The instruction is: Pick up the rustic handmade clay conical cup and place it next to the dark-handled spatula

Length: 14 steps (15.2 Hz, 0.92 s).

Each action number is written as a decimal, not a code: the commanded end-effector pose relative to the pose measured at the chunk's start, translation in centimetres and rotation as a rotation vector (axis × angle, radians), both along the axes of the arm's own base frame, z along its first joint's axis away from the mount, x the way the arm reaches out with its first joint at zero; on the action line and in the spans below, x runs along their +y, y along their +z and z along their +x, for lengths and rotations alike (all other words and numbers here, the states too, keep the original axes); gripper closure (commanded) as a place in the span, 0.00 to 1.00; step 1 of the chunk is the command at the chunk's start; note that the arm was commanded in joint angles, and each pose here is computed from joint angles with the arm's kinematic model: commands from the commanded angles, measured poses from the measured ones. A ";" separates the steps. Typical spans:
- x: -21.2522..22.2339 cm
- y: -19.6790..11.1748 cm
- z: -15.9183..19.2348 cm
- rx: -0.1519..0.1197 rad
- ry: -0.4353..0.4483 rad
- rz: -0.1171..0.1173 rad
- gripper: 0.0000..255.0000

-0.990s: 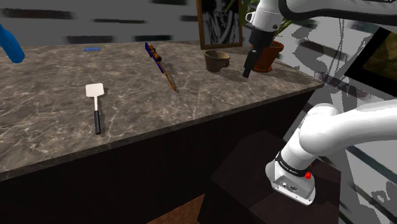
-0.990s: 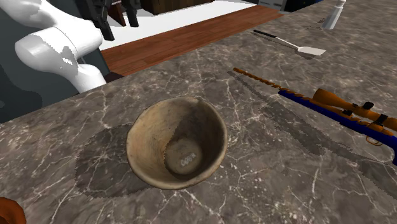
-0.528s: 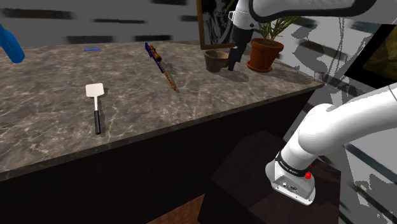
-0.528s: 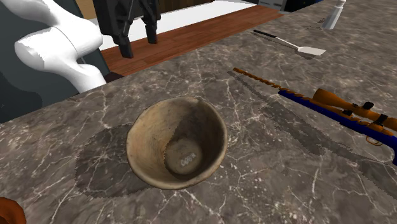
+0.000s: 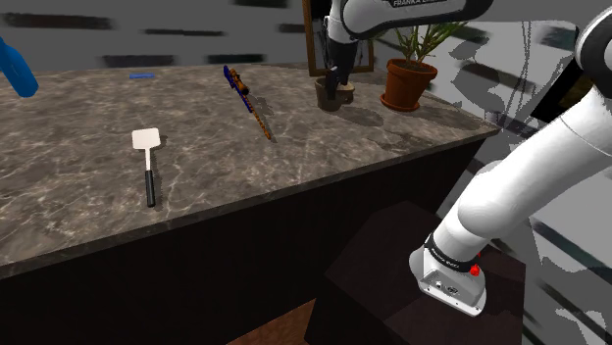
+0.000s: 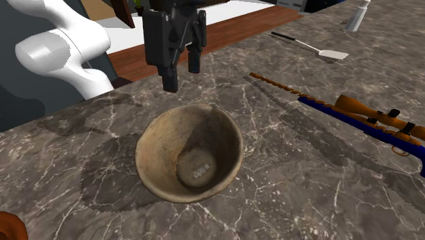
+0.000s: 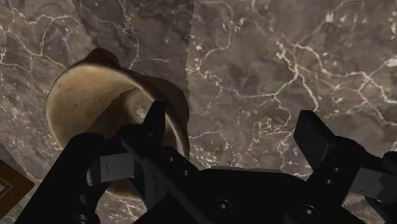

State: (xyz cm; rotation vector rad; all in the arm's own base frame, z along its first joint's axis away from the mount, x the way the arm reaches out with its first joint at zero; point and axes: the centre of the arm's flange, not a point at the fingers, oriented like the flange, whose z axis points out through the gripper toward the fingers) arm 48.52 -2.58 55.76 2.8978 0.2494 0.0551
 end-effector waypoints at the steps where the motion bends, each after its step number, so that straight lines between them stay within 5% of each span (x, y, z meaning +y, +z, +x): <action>1: -0.6 -0.3 2.3 -0.003 0.001 -0.028 0.00; 5: -1.5 -0.7 6.3 -0.008 0.001 -0.072 0.00; 14: -2.7 -4.5 6.6 -0.008 0.001 -0.072 0.00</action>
